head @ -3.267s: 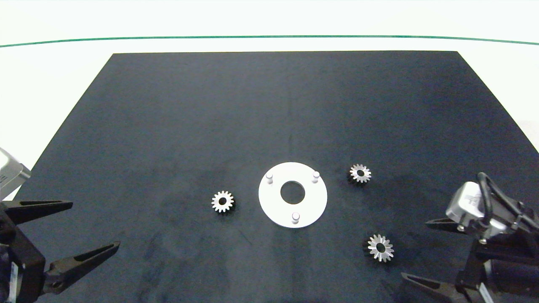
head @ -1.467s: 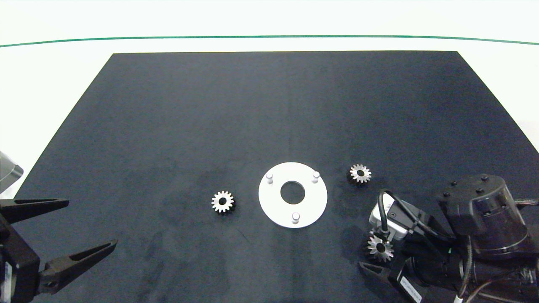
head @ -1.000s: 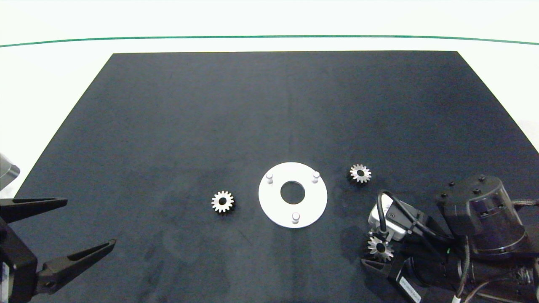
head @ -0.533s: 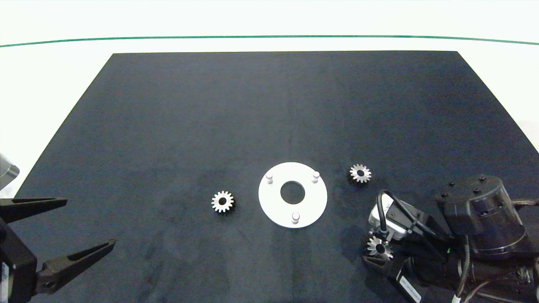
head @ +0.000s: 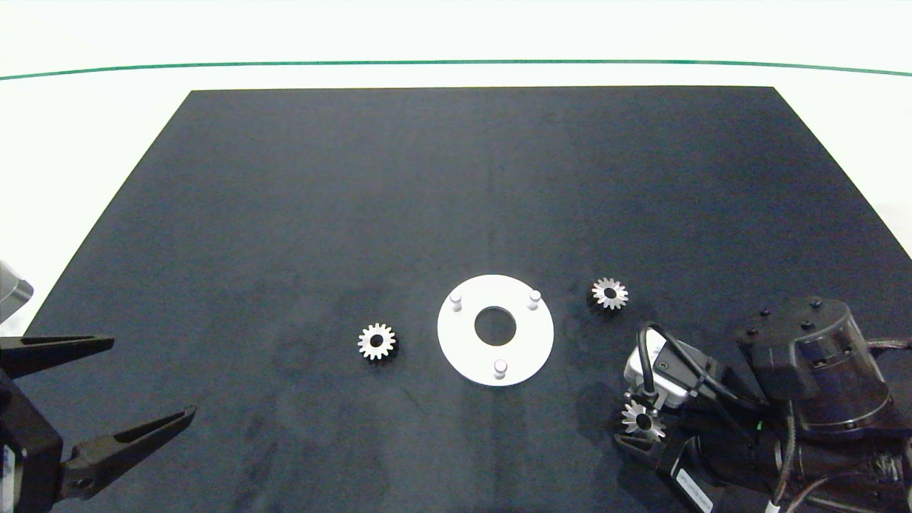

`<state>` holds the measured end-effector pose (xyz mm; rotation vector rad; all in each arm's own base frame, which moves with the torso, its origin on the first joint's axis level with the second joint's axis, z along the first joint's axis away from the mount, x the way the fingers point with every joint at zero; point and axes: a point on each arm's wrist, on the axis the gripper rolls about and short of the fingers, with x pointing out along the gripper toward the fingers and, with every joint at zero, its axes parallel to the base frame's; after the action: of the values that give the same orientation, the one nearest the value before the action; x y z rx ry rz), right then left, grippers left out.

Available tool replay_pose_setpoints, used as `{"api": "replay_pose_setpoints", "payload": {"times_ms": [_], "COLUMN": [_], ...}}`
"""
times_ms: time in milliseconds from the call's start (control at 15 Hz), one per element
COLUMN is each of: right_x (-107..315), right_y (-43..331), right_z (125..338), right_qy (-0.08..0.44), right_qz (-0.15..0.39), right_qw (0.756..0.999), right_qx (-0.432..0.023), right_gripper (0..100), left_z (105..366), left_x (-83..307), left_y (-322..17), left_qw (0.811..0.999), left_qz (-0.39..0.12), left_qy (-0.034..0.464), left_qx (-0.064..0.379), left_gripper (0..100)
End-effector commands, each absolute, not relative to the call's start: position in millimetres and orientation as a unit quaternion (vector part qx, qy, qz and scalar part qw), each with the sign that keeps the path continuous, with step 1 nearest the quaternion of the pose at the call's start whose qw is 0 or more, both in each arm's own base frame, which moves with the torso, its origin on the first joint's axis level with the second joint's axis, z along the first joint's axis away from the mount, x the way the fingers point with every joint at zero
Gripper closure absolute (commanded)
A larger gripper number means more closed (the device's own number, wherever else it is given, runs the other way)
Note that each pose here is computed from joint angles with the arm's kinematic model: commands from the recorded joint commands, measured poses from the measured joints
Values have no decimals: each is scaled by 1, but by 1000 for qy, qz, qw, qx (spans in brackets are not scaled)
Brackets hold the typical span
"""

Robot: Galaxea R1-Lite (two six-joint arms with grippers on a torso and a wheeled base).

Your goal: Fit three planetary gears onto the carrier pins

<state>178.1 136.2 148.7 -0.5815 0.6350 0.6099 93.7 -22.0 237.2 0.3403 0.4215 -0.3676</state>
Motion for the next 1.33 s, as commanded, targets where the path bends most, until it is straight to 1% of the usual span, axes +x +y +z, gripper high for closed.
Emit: {"api": "replay_pose_setpoints", "payload": {"times_ms": [67, 467, 667, 733, 800, 933, 1067, 1133, 1200, 1333], "right_x": [178, 178, 181, 185, 192, 207, 216, 219, 221, 220], "right_y": [136, 136, 138, 141, 149, 166, 188, 194, 211, 231], "right_z": [149, 151, 159, 164, 181, 206, 226, 230, 239, 237], "right_qy": [301, 297, 283, 276, 251, 248, 247, 246, 245, 259], "right_qz": [291, 292, 289, 288, 281, 284, 303, 306, 322, 342], "right_qw": [864, 867, 873, 877, 888, 886, 878, 876, 868, 851], "right_qx": [-278, -275, -272, -270, -265, -271, -278, -280, -287, -302], "right_gripper": [83, 95, 96, 96, 96, 96, 96, 96, 96, 96], "left_z": [237, 237, 238, 238, 241, 246, 250, 252, 256, 261], "left_x": [93, 93, 93, 93, 90, 86, 81, 79, 75, 67], "left_y": [-22, -22, -22, -22, -21, -20, -19, -18, -17, -16], "left_qw": [946, 946, 947, 947, 949, 953, 956, 957, 959, 958], "left_qz": [-181, -182, -181, -179, -179, -174, -172, -169, -160, -160], "left_qy": [209, 208, 206, 205, 198, 183, 170, 166, 162, 165], "left_qx": [168, 168, 169, 168, 168, 168, 167, 168, 170, 171], "left_gripper": [0, 0, 0, 0, 0, 0, 0, 0, 0, 0]}}
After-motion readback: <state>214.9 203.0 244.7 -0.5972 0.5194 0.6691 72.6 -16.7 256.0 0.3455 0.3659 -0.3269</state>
